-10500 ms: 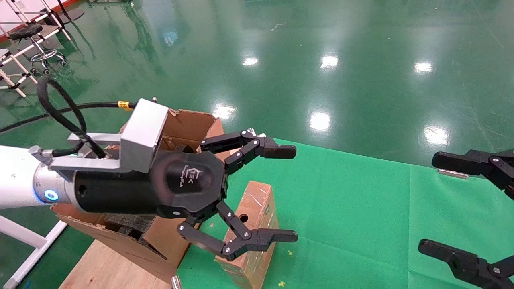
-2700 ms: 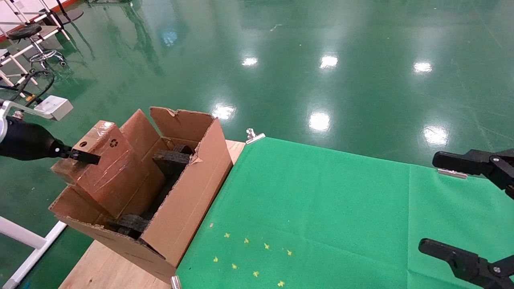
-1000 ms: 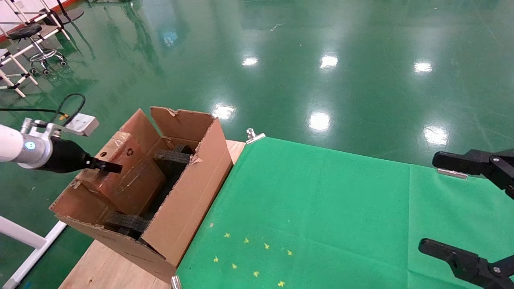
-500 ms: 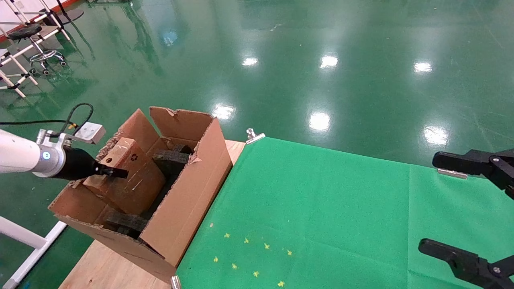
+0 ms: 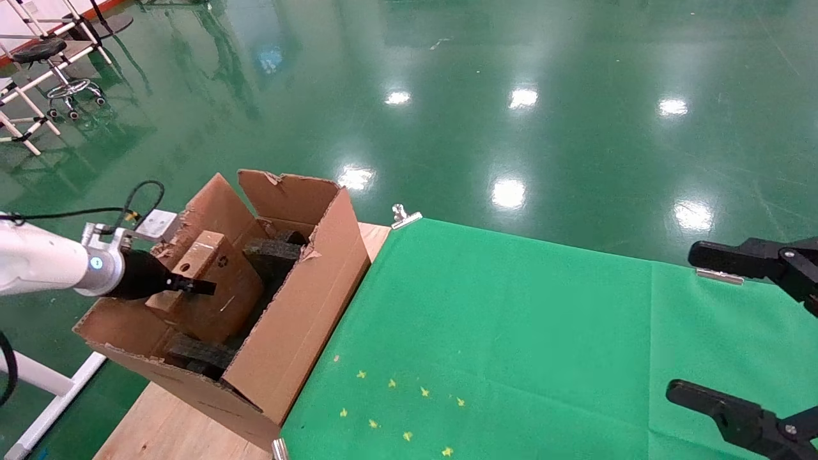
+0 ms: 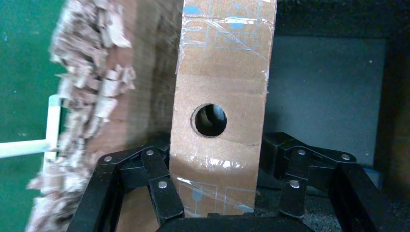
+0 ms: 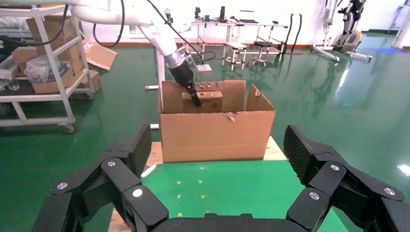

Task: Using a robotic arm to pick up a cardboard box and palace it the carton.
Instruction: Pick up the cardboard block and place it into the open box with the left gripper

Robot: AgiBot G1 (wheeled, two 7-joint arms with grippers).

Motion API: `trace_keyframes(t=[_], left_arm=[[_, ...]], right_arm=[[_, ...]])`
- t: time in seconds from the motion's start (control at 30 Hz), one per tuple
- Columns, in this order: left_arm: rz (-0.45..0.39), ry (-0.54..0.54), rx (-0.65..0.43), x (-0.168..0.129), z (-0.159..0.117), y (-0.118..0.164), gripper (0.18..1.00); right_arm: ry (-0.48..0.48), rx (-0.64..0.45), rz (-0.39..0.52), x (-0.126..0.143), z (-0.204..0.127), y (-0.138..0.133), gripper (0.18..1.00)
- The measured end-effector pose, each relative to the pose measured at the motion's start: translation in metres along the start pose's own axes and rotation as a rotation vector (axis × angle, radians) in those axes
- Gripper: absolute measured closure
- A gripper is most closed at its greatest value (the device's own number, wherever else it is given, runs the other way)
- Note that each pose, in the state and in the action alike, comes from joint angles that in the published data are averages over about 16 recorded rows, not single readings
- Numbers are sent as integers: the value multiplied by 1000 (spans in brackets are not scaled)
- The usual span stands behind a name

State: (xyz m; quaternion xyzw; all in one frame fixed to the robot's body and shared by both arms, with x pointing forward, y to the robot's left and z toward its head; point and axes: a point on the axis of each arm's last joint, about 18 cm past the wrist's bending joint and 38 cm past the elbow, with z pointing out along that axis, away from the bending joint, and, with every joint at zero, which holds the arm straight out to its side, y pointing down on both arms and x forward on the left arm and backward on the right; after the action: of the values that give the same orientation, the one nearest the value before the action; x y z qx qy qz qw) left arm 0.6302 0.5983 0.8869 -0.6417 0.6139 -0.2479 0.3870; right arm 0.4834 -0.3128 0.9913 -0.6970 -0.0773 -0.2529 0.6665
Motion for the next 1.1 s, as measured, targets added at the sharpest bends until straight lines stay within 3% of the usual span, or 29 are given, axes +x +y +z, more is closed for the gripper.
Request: trace_keyframes(t=[0.8,1.1], left_arm=[[-20,4,-18,12,16,12,926],[-19,18,-12,12,11,7,830]], right_arm=[[1,0,0,0,0,0,178],[1,0,0,0,0,0,178]])
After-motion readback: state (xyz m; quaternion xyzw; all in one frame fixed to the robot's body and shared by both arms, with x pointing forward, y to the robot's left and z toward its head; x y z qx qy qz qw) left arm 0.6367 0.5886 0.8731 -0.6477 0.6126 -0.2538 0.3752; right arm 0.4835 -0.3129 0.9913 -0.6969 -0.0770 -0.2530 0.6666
